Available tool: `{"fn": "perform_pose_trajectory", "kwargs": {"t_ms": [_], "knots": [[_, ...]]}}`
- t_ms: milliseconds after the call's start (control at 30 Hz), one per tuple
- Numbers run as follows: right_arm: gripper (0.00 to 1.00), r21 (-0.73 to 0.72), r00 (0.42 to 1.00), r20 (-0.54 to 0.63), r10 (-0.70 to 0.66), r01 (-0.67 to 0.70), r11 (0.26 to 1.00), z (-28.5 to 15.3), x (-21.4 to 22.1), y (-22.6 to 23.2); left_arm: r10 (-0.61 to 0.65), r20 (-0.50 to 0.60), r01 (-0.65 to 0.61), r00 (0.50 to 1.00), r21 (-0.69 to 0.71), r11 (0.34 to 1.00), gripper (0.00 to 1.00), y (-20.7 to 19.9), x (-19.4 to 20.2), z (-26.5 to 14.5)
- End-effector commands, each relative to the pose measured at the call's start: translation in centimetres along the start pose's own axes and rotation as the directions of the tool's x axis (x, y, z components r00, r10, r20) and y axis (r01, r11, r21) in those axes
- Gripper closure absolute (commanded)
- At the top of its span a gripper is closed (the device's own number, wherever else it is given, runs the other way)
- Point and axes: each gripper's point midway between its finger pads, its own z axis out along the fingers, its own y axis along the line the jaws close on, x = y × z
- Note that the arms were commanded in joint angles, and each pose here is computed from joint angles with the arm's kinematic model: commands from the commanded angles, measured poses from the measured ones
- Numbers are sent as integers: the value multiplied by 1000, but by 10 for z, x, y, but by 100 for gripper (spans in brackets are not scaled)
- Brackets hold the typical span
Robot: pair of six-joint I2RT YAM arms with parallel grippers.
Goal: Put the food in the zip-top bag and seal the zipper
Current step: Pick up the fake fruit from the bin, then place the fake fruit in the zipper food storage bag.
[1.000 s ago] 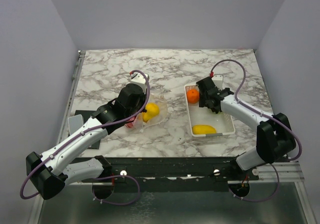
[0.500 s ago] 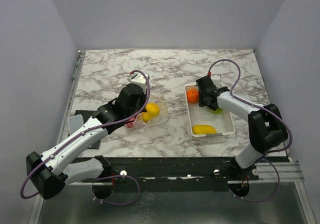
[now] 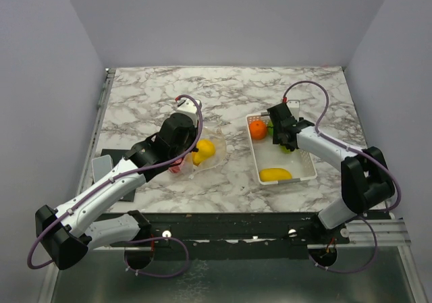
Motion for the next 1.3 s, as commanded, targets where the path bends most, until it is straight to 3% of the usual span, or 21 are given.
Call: {"fn": "perform_pose_trajectory", "kwargs": {"t_ms": [0, 267, 467, 700, 1033, 1267], "knots": [[67, -49, 999, 21, 42, -41, 998, -14, -5, -2, 5, 0, -5, 1000, -1, 1000, 100, 2, 2, 3], [77, -144, 996, 47, 71, -63, 988, -45, -16, -3, 4, 2, -4, 1000, -1, 1000, 100, 2, 1, 2], [77, -362, 982, 144, 123, -63, 930, -98, -45, 13, 3, 3, -3, 1000, -1, 1000, 100, 2, 1, 2], [77, -637, 954, 233, 188, 4, 771, -178, -76, 44, 3, 3, -3, 1000, -5, 1000, 100, 2, 1, 2], [77, -833, 924, 303, 232, 138, 536, -272, -90, 88, 2, 4, -2, 1000, -5, 1000, 100, 2, 1, 2], [77, -891, 924, 318, 212, 215, 399, -313, -80, 130, 3, 2, -3, 1000, -3, 1000, 100, 2, 1, 2]]}}
